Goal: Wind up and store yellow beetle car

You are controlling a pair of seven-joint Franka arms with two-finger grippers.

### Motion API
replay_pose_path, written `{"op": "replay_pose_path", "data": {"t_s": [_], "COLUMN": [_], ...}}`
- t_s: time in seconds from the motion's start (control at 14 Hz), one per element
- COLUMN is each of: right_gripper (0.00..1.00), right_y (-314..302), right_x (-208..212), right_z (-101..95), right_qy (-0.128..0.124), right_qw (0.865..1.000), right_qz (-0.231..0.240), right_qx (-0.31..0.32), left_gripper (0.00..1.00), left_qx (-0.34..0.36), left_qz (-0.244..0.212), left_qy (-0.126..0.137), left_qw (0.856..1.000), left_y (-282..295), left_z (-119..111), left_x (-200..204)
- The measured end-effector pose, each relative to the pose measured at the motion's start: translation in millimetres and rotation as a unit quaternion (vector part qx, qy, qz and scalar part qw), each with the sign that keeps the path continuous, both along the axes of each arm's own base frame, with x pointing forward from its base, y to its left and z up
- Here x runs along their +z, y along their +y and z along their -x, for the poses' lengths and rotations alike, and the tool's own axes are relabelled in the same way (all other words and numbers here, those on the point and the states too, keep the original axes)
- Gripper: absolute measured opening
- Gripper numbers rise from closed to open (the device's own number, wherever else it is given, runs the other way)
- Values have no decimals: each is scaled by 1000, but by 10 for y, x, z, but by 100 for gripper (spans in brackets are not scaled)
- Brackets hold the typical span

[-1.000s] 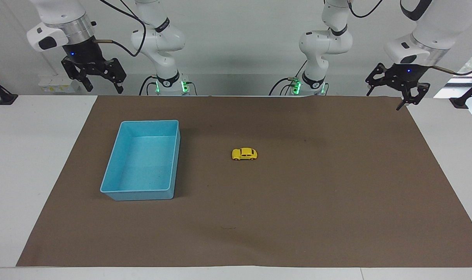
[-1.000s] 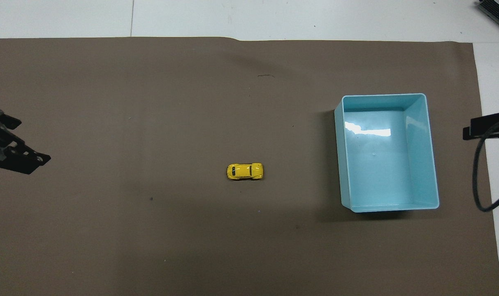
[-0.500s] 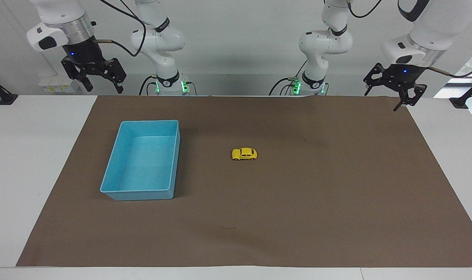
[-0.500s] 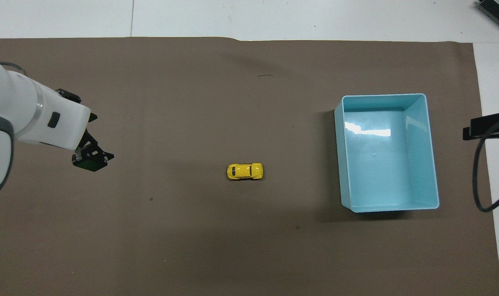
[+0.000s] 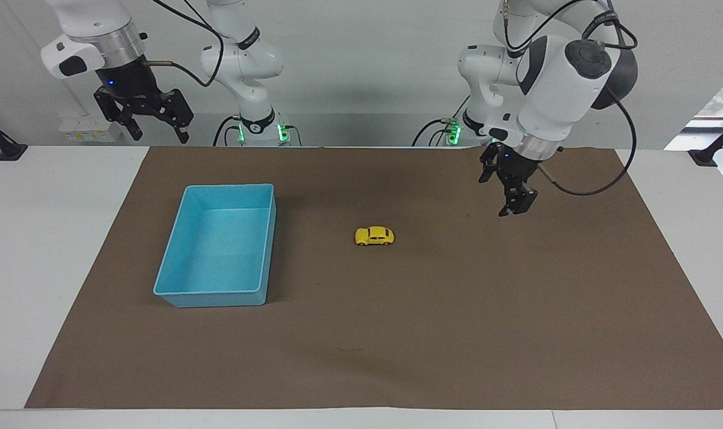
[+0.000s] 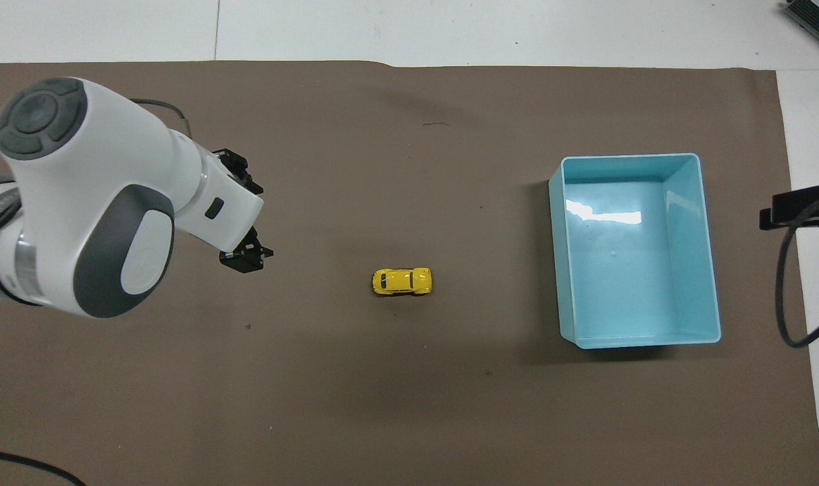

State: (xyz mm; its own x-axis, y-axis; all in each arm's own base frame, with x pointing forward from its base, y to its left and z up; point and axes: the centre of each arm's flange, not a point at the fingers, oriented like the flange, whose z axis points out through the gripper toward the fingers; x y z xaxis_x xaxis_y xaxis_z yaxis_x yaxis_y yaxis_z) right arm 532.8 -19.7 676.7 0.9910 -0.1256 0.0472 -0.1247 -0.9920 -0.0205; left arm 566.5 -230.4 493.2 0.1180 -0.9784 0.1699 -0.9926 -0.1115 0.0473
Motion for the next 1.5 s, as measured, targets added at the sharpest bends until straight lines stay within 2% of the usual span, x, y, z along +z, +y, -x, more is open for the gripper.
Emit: {"op": "replay_pose_path", "data": {"t_s": [0.29, 0.5, 0.93, 1.29, 1.5], "right_gripper": [100, 100, 100, 100, 100], "right_y": [0, 0, 0, 0, 0], "right_x": [0, 0, 0, 0, 0], "right_z": [0, 0, 0, 0, 0], "right_qy": [0, 0, 0, 0, 0], "right_qw": [1000, 1000, 1000, 1000, 1000], "right_qz": [0, 0, 0, 0, 0], "right_qx": [0, 0, 0, 0, 0], "left_gripper": [100, 100, 100, 100, 100], "left_qx": [-45, -57, -44, -13, -11], "left_qz": [7, 9, 10, -7, -25], "left_qy": [-17, -26, -28, -23, -30], "left_qw": [999, 998, 999, 1000, 999], "left_y": [-686, -1055, -1528, -1915, -1985], "left_z": [67, 231, 633, 972, 1023], "left_x": [-458, -763, -1150, -1746, -1890]}}
